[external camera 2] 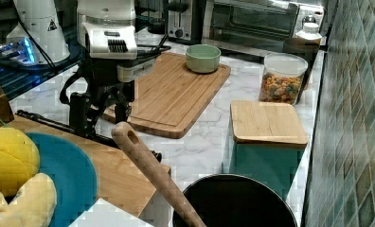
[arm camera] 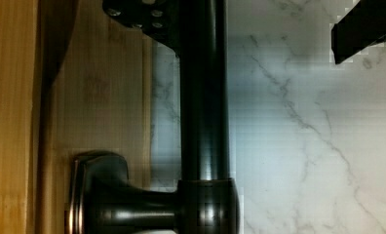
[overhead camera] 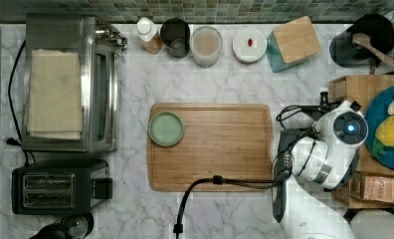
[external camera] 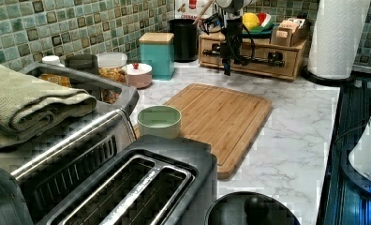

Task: Open the drawer.

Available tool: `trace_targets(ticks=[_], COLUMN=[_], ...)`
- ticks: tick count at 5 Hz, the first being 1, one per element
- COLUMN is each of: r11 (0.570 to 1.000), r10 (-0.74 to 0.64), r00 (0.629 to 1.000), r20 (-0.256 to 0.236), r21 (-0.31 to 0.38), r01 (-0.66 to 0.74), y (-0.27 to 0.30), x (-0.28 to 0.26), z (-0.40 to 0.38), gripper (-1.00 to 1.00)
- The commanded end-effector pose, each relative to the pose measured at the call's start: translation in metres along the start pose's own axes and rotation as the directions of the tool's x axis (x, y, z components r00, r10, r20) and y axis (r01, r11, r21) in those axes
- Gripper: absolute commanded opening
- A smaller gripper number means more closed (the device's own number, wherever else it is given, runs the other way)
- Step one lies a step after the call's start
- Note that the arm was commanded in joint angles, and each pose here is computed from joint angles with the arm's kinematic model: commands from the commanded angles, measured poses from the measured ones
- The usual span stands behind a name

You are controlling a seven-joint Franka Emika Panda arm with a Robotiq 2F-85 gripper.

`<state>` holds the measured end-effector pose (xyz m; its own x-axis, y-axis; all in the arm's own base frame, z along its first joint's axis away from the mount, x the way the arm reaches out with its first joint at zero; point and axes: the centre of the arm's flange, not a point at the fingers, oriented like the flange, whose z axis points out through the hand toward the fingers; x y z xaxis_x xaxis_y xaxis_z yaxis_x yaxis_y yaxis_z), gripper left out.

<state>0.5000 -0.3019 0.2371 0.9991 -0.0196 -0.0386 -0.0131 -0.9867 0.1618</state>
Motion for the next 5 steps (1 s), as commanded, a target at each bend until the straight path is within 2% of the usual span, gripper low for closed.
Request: trace_targets(ticks=[1, 2, 3, 4, 5], r11=[0.983, 0.984, 0.986, 0.983, 0.977], r10=[0.118, 0.100, 0.064, 0.009, 0.072], r00=[0.989, 0.993, 0.996, 0.997, 0.995], r20=[0.087, 0.064, 0.062, 0.079, 0.067], r21=[0.131, 0.140, 0.150, 0.180, 0.195], r01=[-0.129, -0.108, -0.073, -0.023, -0.084], y=[-0.166, -0.216, -0.240, -0.253, -0.293], x=[-0.014, -0.012, -0.015, -0.019, -0.019], z=[-0.020, -0.023, -0.022, -0.029, -0.037], gripper=[1.00, 1.00, 1.00, 1.00, 1.00])
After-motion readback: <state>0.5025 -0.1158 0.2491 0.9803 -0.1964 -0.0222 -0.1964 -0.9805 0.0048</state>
